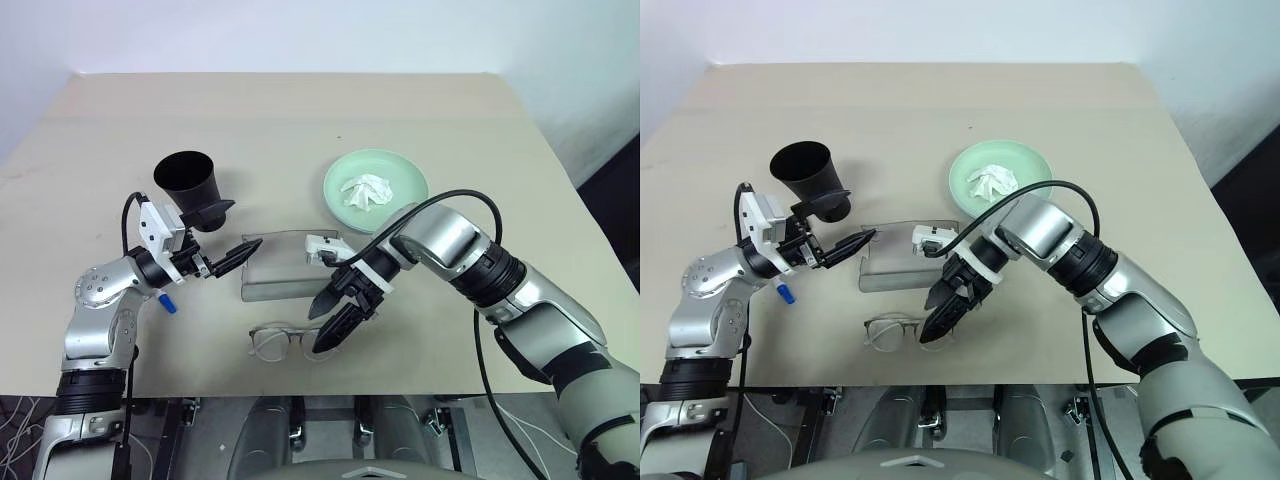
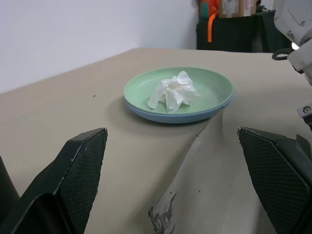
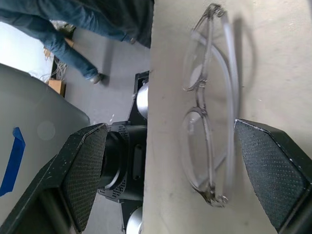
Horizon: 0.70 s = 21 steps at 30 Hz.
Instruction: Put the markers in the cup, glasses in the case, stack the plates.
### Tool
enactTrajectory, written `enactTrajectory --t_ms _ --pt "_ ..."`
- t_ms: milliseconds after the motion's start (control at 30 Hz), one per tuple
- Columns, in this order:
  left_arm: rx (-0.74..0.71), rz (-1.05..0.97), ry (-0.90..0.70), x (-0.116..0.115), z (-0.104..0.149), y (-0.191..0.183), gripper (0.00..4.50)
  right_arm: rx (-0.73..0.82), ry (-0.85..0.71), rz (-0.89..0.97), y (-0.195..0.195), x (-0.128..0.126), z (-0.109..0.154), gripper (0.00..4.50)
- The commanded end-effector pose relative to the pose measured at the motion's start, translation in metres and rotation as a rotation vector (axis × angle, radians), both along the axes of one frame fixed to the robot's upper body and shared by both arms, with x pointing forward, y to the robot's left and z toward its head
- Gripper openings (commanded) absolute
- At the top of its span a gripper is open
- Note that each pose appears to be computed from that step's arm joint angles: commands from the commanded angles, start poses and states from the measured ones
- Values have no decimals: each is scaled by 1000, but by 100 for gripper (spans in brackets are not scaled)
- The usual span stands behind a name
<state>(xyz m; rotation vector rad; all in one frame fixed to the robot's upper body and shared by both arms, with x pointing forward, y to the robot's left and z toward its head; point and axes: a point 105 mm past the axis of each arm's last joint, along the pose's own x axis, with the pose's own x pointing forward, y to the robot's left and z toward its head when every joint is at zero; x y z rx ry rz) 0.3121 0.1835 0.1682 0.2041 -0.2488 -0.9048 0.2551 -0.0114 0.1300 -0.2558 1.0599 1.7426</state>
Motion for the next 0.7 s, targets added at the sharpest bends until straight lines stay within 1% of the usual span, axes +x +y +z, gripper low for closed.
enactTrajectory --t_ms 33,367,400,433,467,600,700 --pt "1 -17 -39 -1 7 -3 450 6 -21 38 12 -4 5 437" --pt "6 -23 -32 0 4 -5 450 -12 -8 38 22 -6 -4 437" --pt "5 -22 -32 0 4 -5 450 -13 -7 37 23 -6 -5 399" --pt "4 -21 -32 1 4 -5 450 -15 -7 34 25 -6 -6 382" --pt "5 -21 -33 1 4 -5 450 -19 -11 28 26 -5 -8 349" --pt "4 -19 -36 1 4 -4 450 -22 -22 8 30 -3 -12 349" --pt "5 -15 -36 1 3 -2 450 -20 -30 0 31 0 -12 295"
